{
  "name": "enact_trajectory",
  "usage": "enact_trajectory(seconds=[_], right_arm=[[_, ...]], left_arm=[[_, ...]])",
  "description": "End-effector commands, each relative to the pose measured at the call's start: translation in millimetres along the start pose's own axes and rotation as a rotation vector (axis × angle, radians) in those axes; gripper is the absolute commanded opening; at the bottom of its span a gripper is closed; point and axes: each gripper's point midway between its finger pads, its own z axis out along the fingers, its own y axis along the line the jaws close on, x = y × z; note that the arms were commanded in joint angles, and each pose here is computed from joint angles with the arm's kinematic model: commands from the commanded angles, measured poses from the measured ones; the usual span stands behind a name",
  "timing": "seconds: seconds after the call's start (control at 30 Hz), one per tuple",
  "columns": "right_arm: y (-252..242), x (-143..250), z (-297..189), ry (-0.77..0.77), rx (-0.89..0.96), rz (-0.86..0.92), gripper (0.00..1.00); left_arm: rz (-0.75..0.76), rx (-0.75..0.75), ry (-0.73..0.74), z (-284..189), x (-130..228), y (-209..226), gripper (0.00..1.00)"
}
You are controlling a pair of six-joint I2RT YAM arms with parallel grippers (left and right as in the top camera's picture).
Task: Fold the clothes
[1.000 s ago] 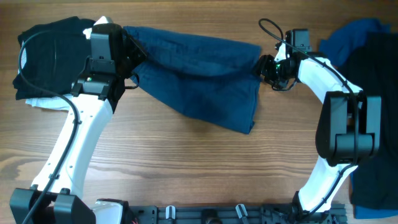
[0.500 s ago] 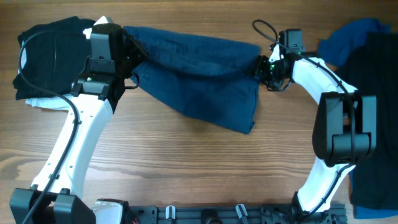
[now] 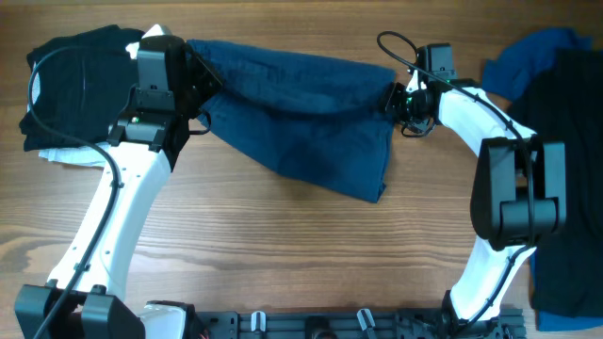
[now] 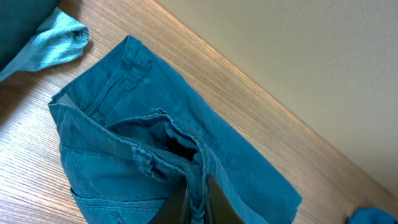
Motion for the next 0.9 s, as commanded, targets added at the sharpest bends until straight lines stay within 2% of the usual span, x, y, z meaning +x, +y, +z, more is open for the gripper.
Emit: enact_trajectory(seconds=[0.0,0.03,0.13,0.2,0.47,0.73,0.87], right_arm=[[-8.8,8.4,16.3,0.034,0.024,0.009,0.30],[-9.1,8.8,16.3,0.036,0.025,0.009,0.24],[-9.3,9.2,16.3,0.037,0.026,0.009,0.20],[-9.3,9.1,16.1,0.037,0.027,0.007,0.05],[9.3,-6.0,-9.1,-0.016,-0.022,-0.098,0.04],[48.2,-41.1,-131.4,-0.169,-0.048,-0.208,0.04],[59.5,-64.1,-166.3,-0.230,-0.062,-0.220,0.04]], left_arm=[[0.013,0.044,-0.041,-14.0,-16.9,-12.5,0.07],[0.013,0.044,-0.041,-14.0,-16.9,-12.5,0.08],[0.013,0.044,-0.041,-14.0,-16.9,-12.5,0.07],[0.014,0.044,-0.041,-14.0,-16.9,-12.5,0.07],[0.013,0.059,-0.058,-15.4,-21.6,-16.8,0.04],[0.047,0.090,-0.097,-31.9,-42.9,-35.6,0.04],[0.054,0.090,-0.165,-33.9,-57.2,-38.5,0.04]])
